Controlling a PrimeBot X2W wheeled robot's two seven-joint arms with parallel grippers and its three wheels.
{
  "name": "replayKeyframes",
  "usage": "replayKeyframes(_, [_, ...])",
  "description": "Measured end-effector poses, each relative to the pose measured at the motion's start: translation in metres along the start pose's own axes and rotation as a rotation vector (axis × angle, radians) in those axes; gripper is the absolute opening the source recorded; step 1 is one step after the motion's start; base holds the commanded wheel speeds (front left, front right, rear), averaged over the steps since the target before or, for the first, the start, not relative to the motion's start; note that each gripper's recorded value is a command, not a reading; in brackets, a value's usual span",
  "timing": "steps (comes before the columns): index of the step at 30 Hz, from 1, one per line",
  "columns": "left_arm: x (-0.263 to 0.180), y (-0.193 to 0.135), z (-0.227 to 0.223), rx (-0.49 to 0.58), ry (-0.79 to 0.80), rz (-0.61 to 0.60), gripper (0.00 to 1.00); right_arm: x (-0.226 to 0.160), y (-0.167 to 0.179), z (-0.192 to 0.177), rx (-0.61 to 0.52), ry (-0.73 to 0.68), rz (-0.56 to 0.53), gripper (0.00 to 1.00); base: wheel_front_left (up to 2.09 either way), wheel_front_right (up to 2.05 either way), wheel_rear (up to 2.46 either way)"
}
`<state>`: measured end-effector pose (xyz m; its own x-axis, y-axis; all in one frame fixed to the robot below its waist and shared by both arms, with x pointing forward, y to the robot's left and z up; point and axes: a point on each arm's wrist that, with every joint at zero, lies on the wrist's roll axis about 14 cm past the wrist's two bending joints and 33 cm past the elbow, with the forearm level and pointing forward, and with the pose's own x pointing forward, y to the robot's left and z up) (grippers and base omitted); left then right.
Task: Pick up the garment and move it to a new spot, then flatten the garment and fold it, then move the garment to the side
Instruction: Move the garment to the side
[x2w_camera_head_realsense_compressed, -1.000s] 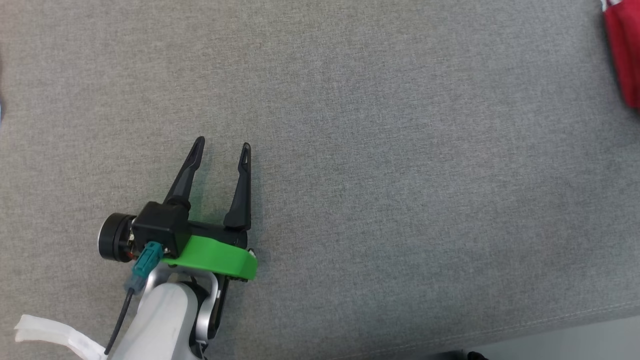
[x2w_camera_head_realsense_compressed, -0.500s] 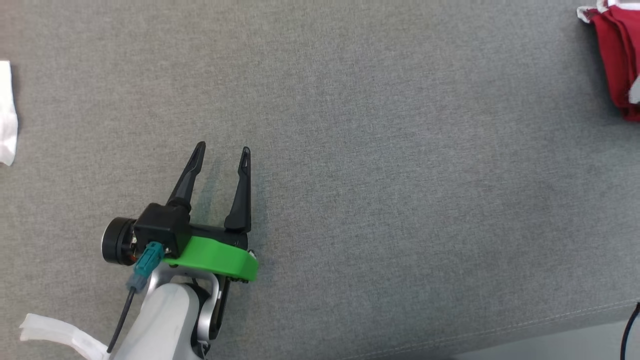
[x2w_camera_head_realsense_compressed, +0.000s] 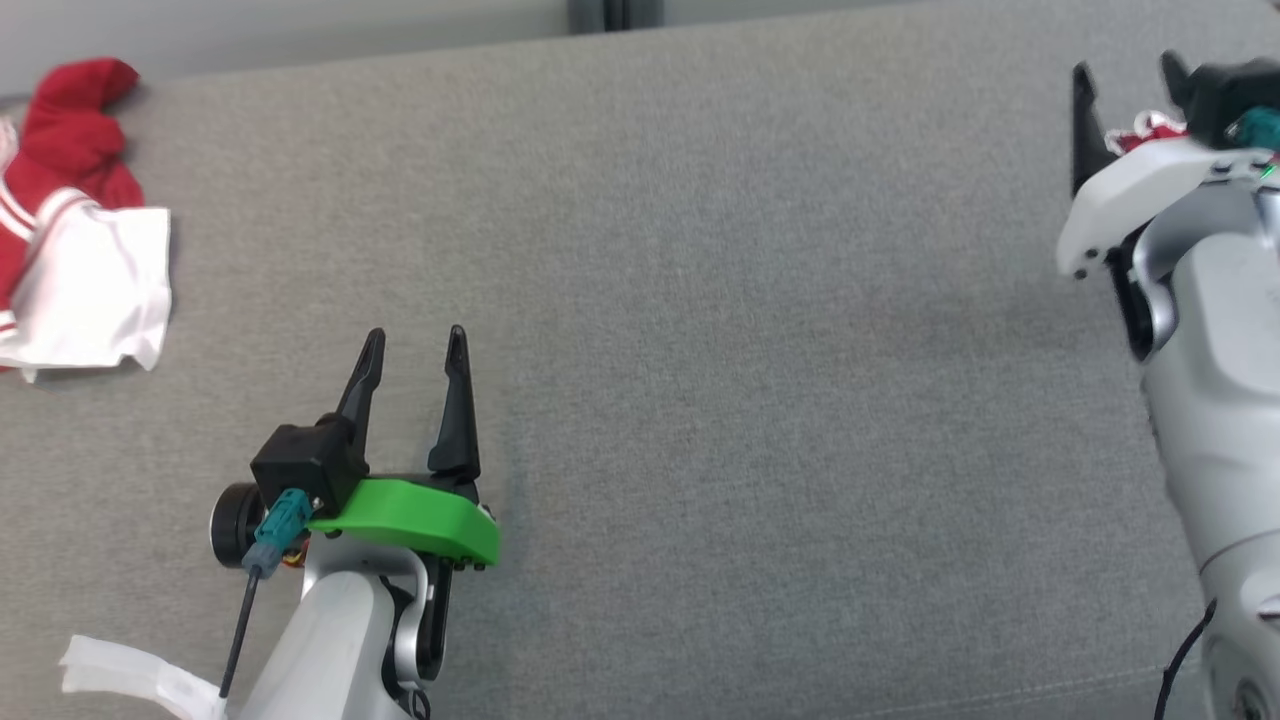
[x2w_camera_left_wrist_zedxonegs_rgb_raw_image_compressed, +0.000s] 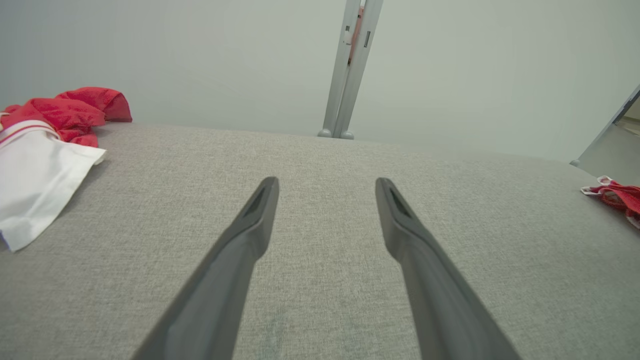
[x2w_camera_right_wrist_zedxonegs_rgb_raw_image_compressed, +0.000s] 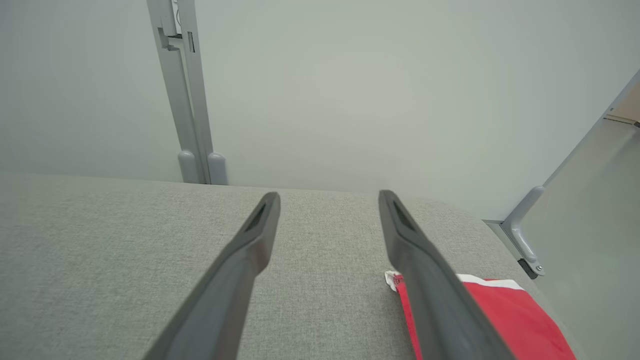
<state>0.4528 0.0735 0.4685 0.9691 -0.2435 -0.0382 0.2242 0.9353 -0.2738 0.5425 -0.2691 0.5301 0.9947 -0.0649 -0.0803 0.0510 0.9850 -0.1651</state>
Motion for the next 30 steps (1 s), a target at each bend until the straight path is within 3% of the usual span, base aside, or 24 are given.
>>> replayKeyframes(16, [-0.069,0.026,0.031,-0.006,-0.086,0.148,1.00,-0.098,0.105,0.010,0.166,-0.151,0.215,1.00,0.00,0.00,0.00])
replayKeyframes(30, [-0.103,0.026,0.023,-0.001,-0.084,0.169,1.00,-0.165,0.121,-0.006,0.241,-0.149,0.239,1.00,0.00,0.00,0.00])
